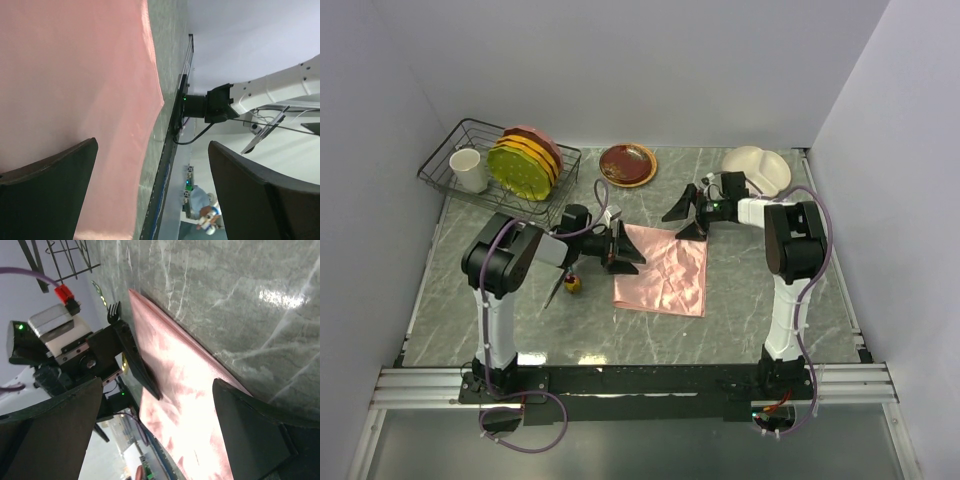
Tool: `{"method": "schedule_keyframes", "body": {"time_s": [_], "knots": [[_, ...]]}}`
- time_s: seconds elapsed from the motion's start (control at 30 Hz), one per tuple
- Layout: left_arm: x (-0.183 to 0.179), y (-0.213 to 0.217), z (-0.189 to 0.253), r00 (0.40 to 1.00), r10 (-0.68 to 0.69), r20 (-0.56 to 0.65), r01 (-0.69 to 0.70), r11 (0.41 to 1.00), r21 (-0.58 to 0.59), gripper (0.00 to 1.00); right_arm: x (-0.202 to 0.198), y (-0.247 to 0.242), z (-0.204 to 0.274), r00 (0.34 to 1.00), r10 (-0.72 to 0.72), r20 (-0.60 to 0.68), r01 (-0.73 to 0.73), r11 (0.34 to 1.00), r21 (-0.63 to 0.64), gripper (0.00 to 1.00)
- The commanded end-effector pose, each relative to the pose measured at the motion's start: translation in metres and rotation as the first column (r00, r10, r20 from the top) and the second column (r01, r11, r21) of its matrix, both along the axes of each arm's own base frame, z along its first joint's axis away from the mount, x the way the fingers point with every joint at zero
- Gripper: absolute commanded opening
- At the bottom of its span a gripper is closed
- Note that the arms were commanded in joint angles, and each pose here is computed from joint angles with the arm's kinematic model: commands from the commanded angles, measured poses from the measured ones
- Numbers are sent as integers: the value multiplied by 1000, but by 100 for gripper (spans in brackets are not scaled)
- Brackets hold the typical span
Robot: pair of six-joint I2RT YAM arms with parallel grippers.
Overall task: Fold the napkin into a case and place the utensils inside
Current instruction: Smooth out the square-folded napkin at the center of the board.
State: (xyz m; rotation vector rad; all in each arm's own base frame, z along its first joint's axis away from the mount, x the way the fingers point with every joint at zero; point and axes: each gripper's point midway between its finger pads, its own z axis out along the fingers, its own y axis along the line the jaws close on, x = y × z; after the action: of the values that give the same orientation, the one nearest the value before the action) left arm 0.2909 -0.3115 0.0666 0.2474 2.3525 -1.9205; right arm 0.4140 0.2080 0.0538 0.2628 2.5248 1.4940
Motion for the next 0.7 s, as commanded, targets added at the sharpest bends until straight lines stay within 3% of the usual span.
{"method": "schedule_keyframes", "body": {"time_s": [0.0,0.1,0.2,0.43,0.67], "knots": [[-11,-5,40,982,-17,187,23,999,-27,99,8,0,21,988,32,151,-14,993,-115,100],[-29,1,49,981,-10,195,15,1000,-24,99,-13,6,71,973,58,222,-42,996,-75,100],[-50,9,50,983,1,185,2,1000,-19,99,-48,9,84,975,81,206,-72,996,-52,100],[-82,0,45,982,-32,184,37,999,-25,99,-138,21,57,987,150,53,-150,989,-5,100],[-85,-7,41,991,-28,133,34,998,-48,99,-177,27,28,978,204,-34,-205,979,-2,100]]}}
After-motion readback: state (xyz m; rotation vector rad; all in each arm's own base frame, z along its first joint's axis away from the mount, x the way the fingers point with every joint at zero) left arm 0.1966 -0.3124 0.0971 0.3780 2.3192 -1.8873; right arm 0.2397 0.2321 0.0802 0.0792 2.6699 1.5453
